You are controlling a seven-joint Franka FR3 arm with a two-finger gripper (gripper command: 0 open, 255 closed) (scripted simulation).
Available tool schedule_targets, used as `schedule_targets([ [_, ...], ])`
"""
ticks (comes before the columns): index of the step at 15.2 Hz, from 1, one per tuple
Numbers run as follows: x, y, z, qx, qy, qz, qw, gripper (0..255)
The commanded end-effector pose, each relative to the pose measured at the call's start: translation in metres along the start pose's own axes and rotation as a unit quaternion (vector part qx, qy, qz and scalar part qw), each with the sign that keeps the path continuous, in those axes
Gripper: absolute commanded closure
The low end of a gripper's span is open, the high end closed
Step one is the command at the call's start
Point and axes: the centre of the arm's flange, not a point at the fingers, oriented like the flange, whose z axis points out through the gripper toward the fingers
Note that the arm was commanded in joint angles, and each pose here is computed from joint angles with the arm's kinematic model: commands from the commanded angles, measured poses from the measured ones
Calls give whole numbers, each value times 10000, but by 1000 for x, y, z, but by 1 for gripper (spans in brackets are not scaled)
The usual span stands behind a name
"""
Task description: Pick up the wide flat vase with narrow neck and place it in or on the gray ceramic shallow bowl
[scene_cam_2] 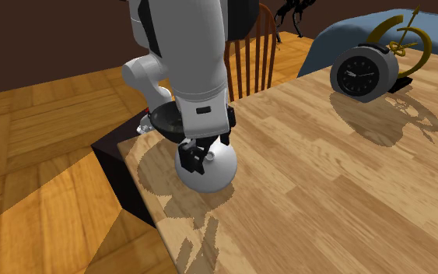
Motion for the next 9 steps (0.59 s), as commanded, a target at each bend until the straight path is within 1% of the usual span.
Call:
schedule_targets([
  [1, 0, 0, 0, 0, 1, 0, 10000, 0],
  [3, 0, 0, 0, 0, 1, 0, 10000, 0],
  [4, 0, 0, 0, 0, 1, 0, 10000, 255],
  [9, 0, 0, 0, 0, 1, 0, 10000, 255],
])
